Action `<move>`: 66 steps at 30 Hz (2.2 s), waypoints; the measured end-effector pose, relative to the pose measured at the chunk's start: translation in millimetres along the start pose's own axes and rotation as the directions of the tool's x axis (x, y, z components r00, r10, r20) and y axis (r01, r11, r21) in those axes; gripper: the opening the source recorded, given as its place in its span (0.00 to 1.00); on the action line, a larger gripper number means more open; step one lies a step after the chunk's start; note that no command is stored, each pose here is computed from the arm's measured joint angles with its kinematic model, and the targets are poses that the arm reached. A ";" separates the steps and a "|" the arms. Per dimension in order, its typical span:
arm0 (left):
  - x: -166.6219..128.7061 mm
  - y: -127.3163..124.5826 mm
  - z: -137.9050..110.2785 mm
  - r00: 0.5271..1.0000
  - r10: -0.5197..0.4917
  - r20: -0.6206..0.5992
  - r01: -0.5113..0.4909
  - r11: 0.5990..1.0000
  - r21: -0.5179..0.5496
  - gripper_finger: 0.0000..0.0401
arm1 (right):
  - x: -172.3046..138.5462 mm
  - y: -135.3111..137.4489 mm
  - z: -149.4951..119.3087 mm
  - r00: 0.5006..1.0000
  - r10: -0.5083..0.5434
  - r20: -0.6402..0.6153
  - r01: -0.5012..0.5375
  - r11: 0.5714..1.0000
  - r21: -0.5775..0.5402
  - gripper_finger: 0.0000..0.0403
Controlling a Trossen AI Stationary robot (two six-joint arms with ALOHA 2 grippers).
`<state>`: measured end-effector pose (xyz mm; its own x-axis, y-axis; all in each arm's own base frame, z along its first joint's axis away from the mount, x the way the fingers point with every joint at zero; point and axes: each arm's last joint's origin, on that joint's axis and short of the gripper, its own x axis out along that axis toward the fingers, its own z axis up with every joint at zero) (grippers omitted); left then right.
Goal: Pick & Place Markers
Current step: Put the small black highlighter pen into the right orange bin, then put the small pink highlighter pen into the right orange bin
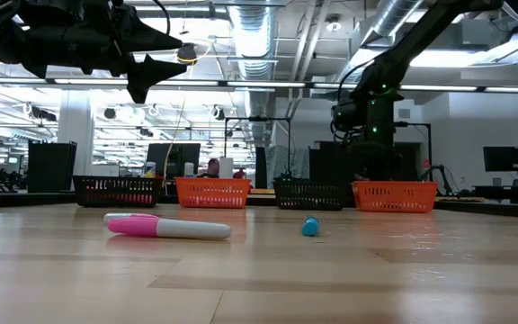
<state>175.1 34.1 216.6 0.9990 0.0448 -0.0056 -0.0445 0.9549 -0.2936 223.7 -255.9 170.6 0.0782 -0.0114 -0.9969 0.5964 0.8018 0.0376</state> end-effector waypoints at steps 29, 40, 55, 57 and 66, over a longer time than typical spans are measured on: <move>0.0 -0.7 1.9 1.000 -0.007 0.020 0.007 1.000 0.004 0.55 | -155.5 60.6 -44.3 0.804 0.080 0.589 -0.010 0.993 -0.122 0.28; 0.0 -0.7 2.1 1.000 -0.008 0.022 0.008 1.000 -0.024 0.55 | -219.3 89.9 -132.3 0.587 0.142 0.797 -0.031 0.988 -0.153 0.28; 0.0 -1.3 2.8 0.999 -0.022 0.025 0.023 0.999 -0.039 0.55 | -141.8 102.3 -223.3 0.384 0.176 0.906 -0.271 0.960 -0.072 0.28; 0.2 -1.5 3.6 0.999 -0.023 0.027 0.024 0.998 -0.054 0.55 | -132.9 101.4 -232.3 0.334 0.163 0.928 -0.287 0.956 -0.065 0.28; 7.1 -15.6 31.2 0.993 -0.084 0.083 0.085 0.996 -0.009 0.55 | -101.4 97.2 -264.1 0.146 0.242 0.959 -0.373 0.911 -0.173 0.28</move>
<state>182.6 28.7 251.0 0.9951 -0.0111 0.0981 0.0404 0.9525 -0.3019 62.8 -19.1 257.0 0.9220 -0.3807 -0.0701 0.3761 0.8384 0.3944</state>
